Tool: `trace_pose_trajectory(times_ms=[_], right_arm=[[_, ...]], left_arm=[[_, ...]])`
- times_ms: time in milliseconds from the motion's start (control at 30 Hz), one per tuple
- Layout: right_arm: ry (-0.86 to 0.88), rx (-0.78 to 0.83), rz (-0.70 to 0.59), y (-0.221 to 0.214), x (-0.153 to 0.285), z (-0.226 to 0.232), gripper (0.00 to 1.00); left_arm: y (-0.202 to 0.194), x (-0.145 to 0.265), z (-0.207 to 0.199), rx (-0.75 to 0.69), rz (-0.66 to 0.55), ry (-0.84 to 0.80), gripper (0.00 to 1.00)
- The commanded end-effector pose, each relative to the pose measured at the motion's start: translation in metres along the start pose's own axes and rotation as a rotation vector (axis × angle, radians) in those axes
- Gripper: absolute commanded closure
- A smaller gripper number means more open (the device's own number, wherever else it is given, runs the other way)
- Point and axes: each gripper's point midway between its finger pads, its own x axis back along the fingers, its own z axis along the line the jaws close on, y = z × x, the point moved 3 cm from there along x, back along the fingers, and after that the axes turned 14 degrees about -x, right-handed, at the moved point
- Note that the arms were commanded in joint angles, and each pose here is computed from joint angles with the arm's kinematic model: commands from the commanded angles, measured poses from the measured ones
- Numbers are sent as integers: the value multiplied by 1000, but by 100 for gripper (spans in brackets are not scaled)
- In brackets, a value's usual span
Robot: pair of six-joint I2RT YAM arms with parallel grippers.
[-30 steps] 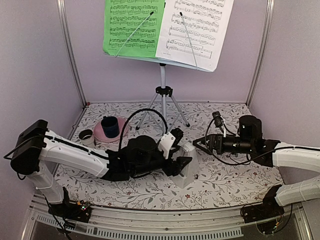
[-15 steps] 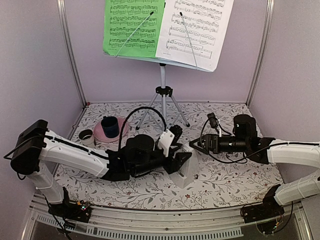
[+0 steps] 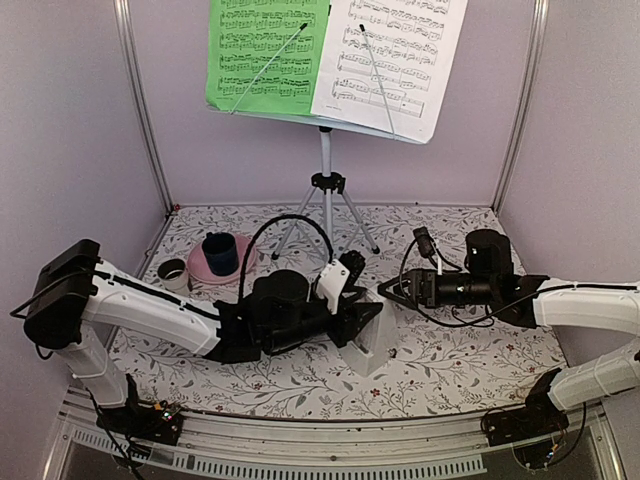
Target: Set up the instrument practice props
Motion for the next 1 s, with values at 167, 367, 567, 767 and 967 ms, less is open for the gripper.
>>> trace_pose_trajectory(times_ms=[167, 367, 567, 767, 967], right_arm=[[-141, -43, -11, -11, -3, -40, 9], [-207, -52, -2, -18, -4, -58, 10], [-321, -43, 1, -24, -3, -82, 10], [-389, -32, 39, -39, -2, -104, 10], [-430, -12, 64, -52, 3, -118, 11]], left_arm=[[-10, -2, 0, -18, 8, -14, 69], [-10, -2, -4, -65, 8, -33, 75], [-14, 1, -7, -115, 4, -45, 79], [-13, 3, -11, -156, -24, -64, 86], [-7, 10, -17, -191, -66, -77, 92]])
